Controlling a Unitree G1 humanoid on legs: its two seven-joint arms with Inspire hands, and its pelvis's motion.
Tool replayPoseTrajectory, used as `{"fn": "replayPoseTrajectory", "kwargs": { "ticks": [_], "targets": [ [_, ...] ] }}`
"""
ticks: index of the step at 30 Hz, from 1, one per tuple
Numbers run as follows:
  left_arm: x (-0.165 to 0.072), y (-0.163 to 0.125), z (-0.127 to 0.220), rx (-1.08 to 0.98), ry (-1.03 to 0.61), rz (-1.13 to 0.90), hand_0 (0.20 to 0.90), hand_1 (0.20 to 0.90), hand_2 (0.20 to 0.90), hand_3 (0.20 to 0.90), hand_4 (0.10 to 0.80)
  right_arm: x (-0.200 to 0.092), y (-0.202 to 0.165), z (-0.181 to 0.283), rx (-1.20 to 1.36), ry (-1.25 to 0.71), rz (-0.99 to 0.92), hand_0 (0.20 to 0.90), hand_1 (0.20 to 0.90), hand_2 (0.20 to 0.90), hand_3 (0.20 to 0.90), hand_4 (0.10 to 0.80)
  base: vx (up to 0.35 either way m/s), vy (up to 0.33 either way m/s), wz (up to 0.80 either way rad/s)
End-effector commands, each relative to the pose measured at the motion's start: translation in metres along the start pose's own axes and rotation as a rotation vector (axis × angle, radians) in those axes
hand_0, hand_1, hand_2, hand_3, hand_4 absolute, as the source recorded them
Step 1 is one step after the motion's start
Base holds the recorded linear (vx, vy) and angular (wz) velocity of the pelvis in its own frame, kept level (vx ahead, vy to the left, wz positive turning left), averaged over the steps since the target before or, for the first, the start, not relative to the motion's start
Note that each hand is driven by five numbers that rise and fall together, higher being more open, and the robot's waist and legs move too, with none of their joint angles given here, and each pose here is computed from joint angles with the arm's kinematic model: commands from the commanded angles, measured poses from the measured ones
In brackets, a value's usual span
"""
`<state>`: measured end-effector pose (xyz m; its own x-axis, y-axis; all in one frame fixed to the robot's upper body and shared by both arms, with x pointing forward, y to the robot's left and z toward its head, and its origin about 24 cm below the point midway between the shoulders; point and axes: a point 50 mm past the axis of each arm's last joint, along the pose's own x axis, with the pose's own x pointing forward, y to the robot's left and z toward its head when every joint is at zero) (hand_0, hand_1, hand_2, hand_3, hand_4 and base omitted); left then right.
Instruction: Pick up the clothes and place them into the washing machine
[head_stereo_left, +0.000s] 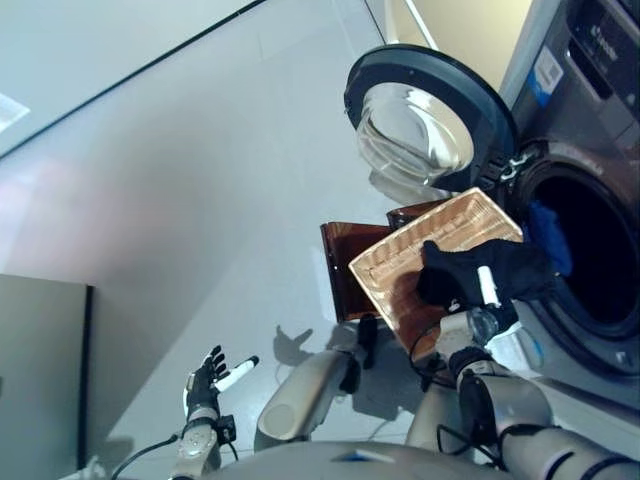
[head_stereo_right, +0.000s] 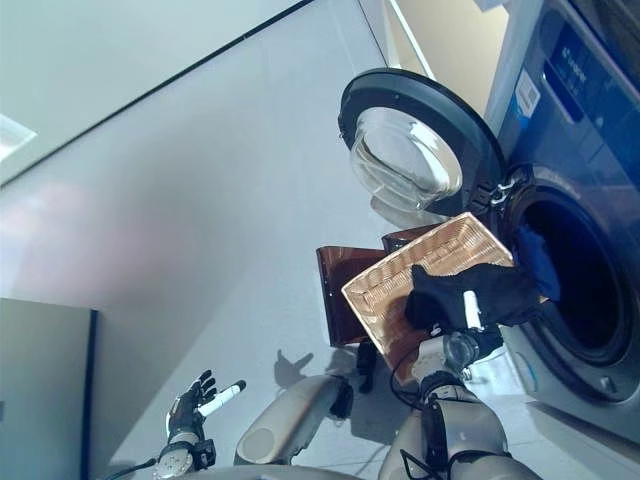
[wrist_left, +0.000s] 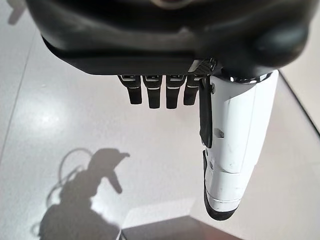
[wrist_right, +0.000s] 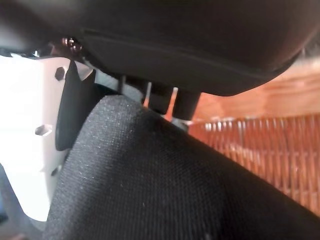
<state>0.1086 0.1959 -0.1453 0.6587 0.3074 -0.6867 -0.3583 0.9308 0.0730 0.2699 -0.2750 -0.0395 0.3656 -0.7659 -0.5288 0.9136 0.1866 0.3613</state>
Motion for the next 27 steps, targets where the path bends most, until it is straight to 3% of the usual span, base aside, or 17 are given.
{"fn": "replayPoseTrajectory", "kwargs": {
  "ticks": [1, 4, 14, 18, 23, 27],
  "targets": [
    [-0.004, 0.012, -0.003, -0.010, -0.025, 0.036, 0.900, 0.900, 0.900, 0.900, 0.800, -0.007, 0.052, 0.062, 0.273, -0.210, 0.105, 0.200, 0.200, 0.200, 0.200, 0.300, 0.029, 0.016, -0.05],
    [-0.005, 0.008, -0.005, -0.011, -0.021, 0.024, 0.900, 0.900, 0.900, 0.900, 0.800, -0.010, 0.059, 0.074, 0.341, -0.246, 0.097, 0.200, 0.200, 0.200, 0.200, 0.300, 0.035, 0.016, -0.11],
    [-0.001, 0.007, 0.012, -0.048, -0.096, 0.025, 0.900, 0.900, 0.900, 0.900, 0.800, -0.032, 0.119, 0.187, 0.552, -0.462, 0.143, 0.200, 0.200, 0.200, 0.200, 0.300, 0.013, 0.001, -0.16],
    [-0.001, 0.008, 0.015, -0.053, -0.108, 0.030, 0.900, 0.900, 0.900, 0.900, 0.800, -0.034, 0.122, 0.200, 0.559, -0.483, 0.122, 0.200, 0.200, 0.200, 0.200, 0.300, 0.008, -0.015, -0.26],
    [-0.003, 0.023, 0.017, -0.070, -0.134, 0.084, 0.900, 0.900, 0.900, 0.900, 0.800, -0.042, 0.121, 0.255, 0.522, -0.646, 0.111, 0.200, 0.200, 0.200, 0.200, 0.300, 0.013, 0.014, -0.25],
    [-0.004, 0.033, 0.021, -0.073, -0.166, 0.115, 0.900, 0.900, 0.900, 0.900, 0.800, -0.070, 0.134, 0.307, 0.482, -0.827, 0.205, 0.200, 0.200, 0.200, 0.200, 0.300, 0.025, 0.017, -0.15]
  ]
}}
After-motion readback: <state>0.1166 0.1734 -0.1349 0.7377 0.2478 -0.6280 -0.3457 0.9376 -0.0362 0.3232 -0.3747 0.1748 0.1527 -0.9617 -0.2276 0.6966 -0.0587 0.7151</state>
